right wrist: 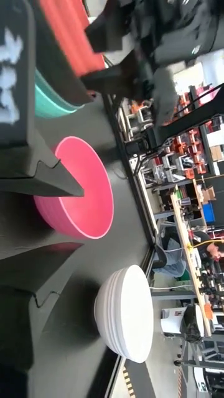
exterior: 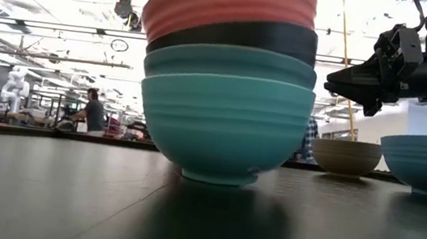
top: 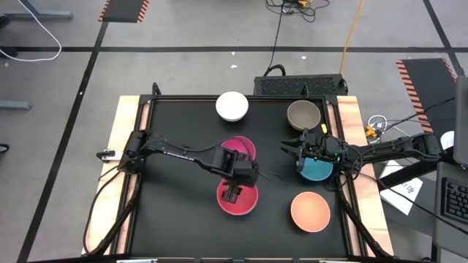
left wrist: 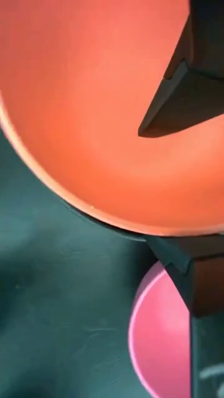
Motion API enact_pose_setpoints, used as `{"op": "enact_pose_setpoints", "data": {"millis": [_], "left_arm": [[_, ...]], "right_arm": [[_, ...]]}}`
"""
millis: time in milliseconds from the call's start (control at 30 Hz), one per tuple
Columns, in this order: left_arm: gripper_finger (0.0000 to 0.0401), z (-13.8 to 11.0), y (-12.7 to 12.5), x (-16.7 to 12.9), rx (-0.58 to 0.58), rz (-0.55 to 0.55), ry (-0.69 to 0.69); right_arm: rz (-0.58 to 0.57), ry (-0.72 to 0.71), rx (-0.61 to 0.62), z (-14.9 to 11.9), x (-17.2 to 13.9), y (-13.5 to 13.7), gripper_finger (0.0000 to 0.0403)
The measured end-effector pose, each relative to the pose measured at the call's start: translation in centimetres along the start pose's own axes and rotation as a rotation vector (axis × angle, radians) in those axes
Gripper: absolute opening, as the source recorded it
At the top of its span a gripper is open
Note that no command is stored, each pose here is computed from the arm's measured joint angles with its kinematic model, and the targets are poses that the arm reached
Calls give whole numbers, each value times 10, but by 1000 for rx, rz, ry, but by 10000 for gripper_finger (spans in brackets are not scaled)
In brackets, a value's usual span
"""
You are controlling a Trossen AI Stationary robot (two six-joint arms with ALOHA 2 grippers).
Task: Nest bowls inside each other
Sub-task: Stack the orange bowl on the black bowl, then stack the white bowl on the orange bowl
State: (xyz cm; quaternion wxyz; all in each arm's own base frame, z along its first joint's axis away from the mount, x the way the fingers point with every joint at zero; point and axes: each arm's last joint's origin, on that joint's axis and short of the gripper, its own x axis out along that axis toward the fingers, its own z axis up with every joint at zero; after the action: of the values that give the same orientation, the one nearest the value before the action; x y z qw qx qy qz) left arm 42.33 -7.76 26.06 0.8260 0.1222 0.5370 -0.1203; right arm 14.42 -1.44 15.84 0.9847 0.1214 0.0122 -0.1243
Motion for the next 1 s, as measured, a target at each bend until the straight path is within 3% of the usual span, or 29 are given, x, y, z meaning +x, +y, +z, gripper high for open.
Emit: {"op": "enact_pose_setpoints", "data": {"millis": [267, 733, 867, 1000], "left_arm": [[268, 3, 1, -25, -3, -25, -88], [269, -2, 28, -26, -60, -83, -107], [269, -4, 28, -26, -63, -55, -74], [269, -19, 23, -35, -89, -3, 75]], "right_arm": [[2, -9, 11, 1, 0, 0, 121], [2, -7, 19, 1, 0, 0, 121], [3, -6, 12, 1, 0, 0, 121], [3, -5, 10, 1, 0, 0, 121]]}}
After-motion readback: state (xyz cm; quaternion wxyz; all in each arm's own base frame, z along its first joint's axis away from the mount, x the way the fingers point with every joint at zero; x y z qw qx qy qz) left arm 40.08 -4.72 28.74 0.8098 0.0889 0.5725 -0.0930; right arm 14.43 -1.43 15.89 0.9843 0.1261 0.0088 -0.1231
